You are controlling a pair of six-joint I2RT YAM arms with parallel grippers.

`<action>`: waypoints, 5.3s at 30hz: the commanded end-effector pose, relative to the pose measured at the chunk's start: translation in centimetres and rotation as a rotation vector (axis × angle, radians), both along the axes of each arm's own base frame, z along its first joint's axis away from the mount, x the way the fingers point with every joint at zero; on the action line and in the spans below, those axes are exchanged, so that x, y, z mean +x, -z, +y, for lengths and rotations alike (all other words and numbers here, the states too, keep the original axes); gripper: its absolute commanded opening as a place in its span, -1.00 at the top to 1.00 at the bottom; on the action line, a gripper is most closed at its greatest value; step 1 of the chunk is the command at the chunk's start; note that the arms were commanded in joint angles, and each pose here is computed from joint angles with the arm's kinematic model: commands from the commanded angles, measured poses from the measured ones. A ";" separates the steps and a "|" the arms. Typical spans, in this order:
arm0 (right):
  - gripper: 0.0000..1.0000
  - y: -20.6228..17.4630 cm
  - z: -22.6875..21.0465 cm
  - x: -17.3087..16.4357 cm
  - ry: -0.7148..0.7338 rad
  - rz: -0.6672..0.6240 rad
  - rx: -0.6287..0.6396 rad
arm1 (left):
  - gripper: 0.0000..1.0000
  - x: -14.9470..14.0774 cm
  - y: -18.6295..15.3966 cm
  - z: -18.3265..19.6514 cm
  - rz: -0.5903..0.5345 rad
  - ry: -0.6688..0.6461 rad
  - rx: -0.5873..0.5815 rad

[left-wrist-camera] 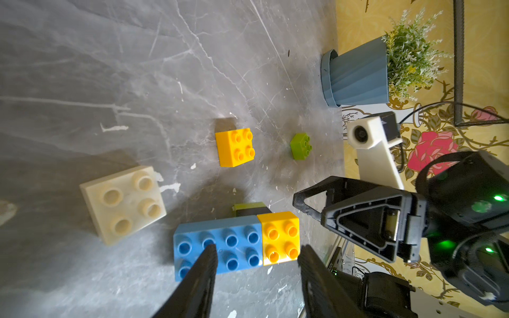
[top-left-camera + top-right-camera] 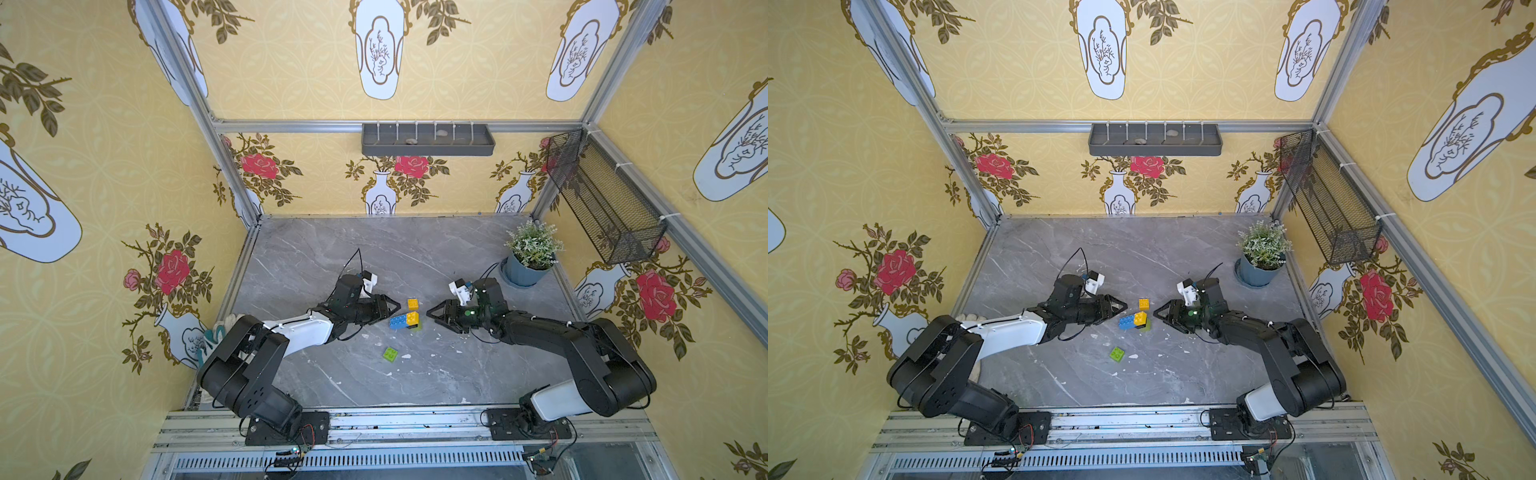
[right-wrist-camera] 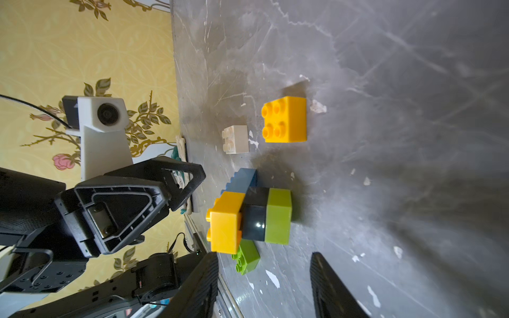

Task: Assemble the number 4 with lego
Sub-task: Adjust the lego brick at the center of the board, then pick up the lego brick from the center of the board.

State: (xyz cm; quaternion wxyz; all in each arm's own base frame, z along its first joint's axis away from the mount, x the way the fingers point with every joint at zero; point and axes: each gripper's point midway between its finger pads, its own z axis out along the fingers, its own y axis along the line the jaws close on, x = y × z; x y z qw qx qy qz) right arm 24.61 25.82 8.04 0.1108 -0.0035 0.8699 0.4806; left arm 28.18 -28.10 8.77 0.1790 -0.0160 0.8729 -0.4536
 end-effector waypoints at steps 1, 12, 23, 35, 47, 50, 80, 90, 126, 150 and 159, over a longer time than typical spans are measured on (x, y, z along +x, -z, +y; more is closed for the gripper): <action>-0.15 0.3 0.3 0.0 -0.002 -0.038 -0.139 | -0.02 0.5 -0.8 0.2 -0.026 -0.024 -0.011; -0.02 0.3 2.7 0.0 -0.030 -0.047 -0.202 | -0.03 0.6 -1.7 0.9 -0.044 -0.035 0.000; -0.02 -0.3 3.6 -0.4 -0.054 -0.054 -0.146 | -0.02 0.1 -1.1 1.2 -0.038 -0.034 0.001; 0.06 -0.3 4.2 -0.4 -0.064 -0.046 -0.124 | -0.01 0.0 -0.7 1.3 -0.031 -0.032 0.007; 0.37 0.7 4.3 -0.6 -0.083 -0.022 -0.140 | -0.01 0.1 -0.5 1.3 -0.029 -0.034 0.010; 0.44 0.9 4.2 -0.7 -0.085 -0.019 -0.137 | -0.01 0.1 -0.5 1.4 -0.025 -0.035 0.012; 0.47 3.9 -0.5 -0.9 -0.039 0.113 0.181 | -0.34 -0.6 1.5 0.8 0.068 -0.062 -0.227; 0.46 4.8 -0.9 -0.9 -0.032 0.136 0.185 | -0.16 0.5 2.2 -0.3 0.081 -0.086 -0.380; 0.02 4.2 -1.8 0.1 -0.013 0.102 0.071 | -0.16 -1.5 2.1 -2.0 0.080 -0.028 -0.409; -0.16 1.6 -1.9 1.8 -0.001 0.032 -0.057 | -0.08 -2.0 2.4 -2.0 0.073 -0.003 -0.398; -0.44 -0.5 -10.7 4.7 0.261 -0.080 -0.590 | -0.15 -1.2 1.5 -0.5 0.039 -0.048 -0.403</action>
